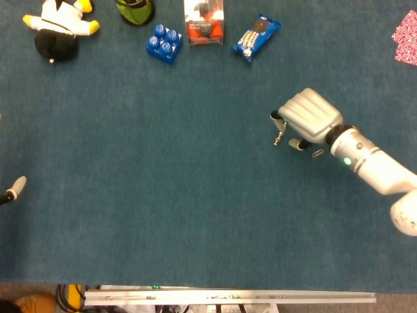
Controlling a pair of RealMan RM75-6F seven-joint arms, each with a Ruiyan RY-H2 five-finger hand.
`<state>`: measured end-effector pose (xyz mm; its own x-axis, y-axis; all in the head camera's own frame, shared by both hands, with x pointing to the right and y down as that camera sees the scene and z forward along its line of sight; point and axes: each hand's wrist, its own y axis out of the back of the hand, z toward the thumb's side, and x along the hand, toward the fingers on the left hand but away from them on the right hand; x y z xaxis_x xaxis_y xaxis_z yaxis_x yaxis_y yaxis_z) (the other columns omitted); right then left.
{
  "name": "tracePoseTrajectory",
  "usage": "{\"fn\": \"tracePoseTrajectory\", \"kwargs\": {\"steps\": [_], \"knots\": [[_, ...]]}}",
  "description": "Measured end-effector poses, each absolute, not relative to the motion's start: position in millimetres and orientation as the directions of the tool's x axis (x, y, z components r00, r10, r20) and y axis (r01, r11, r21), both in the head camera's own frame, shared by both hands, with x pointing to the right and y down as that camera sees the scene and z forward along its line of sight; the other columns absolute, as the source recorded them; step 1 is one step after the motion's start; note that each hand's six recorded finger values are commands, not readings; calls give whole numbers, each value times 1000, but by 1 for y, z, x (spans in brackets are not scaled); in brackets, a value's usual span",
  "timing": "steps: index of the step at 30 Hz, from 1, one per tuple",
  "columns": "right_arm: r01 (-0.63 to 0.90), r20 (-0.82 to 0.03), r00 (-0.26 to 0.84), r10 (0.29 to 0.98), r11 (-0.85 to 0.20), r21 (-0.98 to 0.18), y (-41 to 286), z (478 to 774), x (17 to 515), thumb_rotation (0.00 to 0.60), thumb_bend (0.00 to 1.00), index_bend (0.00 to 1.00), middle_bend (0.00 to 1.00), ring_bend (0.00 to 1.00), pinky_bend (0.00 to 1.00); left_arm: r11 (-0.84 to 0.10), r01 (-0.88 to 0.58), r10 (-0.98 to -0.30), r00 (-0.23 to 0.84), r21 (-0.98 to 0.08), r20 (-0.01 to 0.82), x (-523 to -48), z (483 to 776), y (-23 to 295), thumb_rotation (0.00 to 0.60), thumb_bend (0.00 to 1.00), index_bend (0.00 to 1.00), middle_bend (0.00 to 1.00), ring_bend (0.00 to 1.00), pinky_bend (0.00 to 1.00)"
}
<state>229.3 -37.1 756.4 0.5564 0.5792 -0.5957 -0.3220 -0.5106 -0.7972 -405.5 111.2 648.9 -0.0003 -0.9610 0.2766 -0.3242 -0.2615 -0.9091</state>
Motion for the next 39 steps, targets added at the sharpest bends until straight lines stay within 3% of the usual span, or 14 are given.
{"fn": "tracePoseTrajectory", "kwargs": {"steps": [10, 14, 39], "knots": [[-350, -623, 550, 556, -524, -777, -36, 769, 220, 600, 178, 541, 919, 927, 1000, -261, -326, -961, -4, -909, 277, -406, 650, 111, 600, 203, 21, 79, 53, 12], [-357, -630, 547, 551, -527, -771, -35, 773, 219, 600, 227, 541, 919, 927, 1000, -262, -327, -960, -7, -908, 279, -408, 650, 111, 600, 202, 22, 79, 53, 12], [-372, -661, 527, 534, -554, -745, -34, 792, 212, 600, 231, 541, 920, 927, 1000, -256, -337, -959, -26, -906, 281, -414, 653, 113, 600, 203, 22, 79, 53, 12]]}}
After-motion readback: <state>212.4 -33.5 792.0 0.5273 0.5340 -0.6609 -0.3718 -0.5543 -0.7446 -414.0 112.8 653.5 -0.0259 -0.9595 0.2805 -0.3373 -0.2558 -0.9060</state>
